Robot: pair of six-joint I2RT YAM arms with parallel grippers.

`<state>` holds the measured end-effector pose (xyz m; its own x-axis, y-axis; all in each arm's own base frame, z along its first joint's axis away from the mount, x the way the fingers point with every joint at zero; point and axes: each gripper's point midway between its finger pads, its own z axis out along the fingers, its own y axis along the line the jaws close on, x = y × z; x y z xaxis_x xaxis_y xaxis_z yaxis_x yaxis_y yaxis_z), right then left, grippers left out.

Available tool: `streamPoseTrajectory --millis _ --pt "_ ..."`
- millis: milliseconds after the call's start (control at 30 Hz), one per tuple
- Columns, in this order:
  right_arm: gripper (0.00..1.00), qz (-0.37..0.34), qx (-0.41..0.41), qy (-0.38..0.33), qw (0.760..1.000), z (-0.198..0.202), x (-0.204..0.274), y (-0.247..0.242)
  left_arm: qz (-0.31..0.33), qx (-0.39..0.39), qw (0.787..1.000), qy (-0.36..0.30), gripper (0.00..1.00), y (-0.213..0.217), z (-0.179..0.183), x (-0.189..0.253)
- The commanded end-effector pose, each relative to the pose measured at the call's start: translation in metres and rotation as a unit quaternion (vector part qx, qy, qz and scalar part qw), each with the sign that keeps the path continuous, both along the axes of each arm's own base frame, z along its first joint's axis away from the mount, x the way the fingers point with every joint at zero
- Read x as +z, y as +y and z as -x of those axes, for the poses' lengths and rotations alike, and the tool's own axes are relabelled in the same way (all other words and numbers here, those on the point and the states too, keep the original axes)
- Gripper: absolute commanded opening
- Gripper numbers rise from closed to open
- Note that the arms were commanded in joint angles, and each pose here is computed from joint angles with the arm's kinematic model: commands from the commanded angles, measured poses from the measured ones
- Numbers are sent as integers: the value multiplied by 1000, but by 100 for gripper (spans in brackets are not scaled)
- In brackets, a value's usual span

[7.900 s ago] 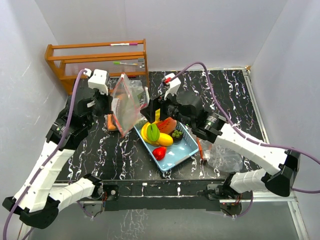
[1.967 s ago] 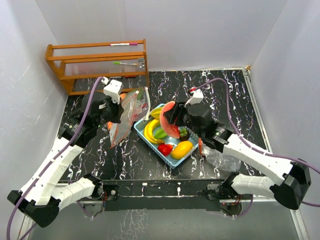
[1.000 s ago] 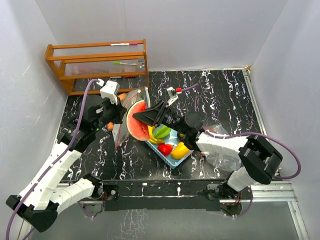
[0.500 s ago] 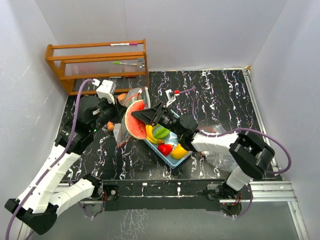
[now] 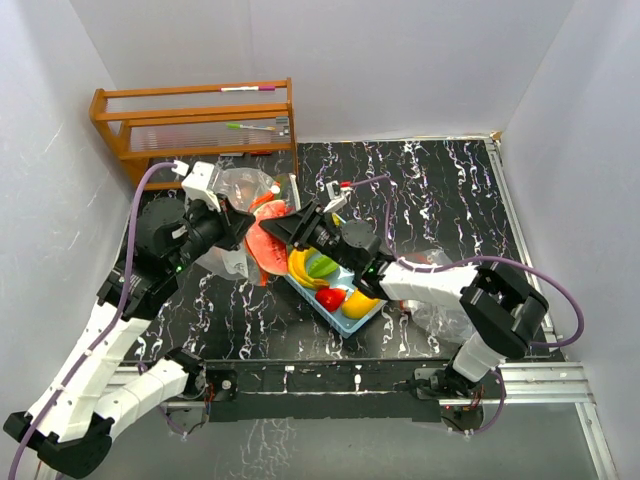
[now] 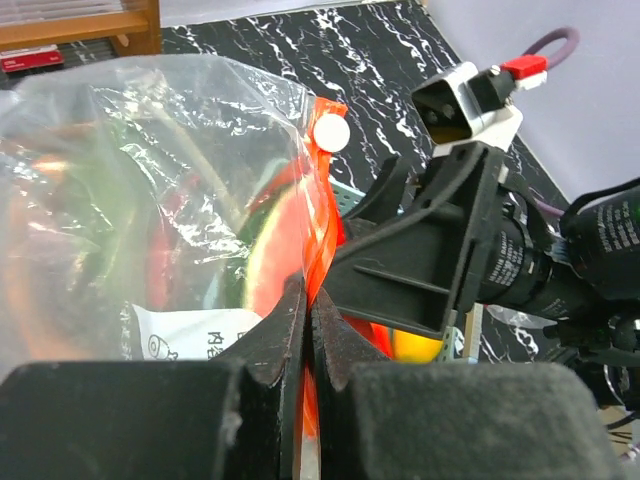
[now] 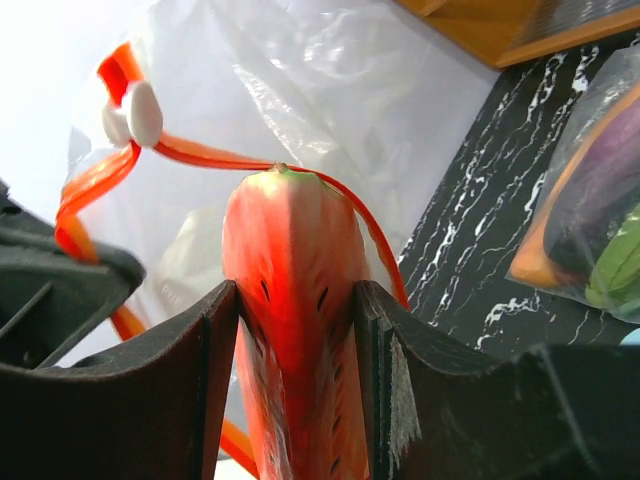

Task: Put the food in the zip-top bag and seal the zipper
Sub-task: Place the fake fruit in the zipper food storage bag.

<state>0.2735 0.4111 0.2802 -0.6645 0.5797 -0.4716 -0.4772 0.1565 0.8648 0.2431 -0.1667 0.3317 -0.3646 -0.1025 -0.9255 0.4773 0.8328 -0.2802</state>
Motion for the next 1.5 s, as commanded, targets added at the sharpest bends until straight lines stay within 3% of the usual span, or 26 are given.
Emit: streamPoseTrajectory --millis 0,300,367,533,933,1033,1233,1467 --pt "27 13 -38 -24 999 -15 32 4 35 -31 999 -4 0 -12 10 11" --pt "27 48 -47 -54 996 3 52 23 40 -38 998 29 0 -22 2 -25" --pt "27 87 -68 -52 993 3 42 28 46 -43 998 32 0 -25 3 -25" --pt "27 220 -156 -49 962 -4 6 26 66 -54 996 14 0 -26 10 -1" --pt "28 387 -277 5 879 -10 -73 -61 78 -26 996 -27 0 -5 25 35" --pt "28 370 -278 2 887 -5 -65 -70 79 -20 997 -18 0 -4 24 25" --pt "28 269 -193 -57 942 22 -10 -54 63 -6 998 7 0 -6 12 -15" --pt "28 266 -84 -115 953 54 2 -37 60 -5 998 11 0 -10 4 -27"
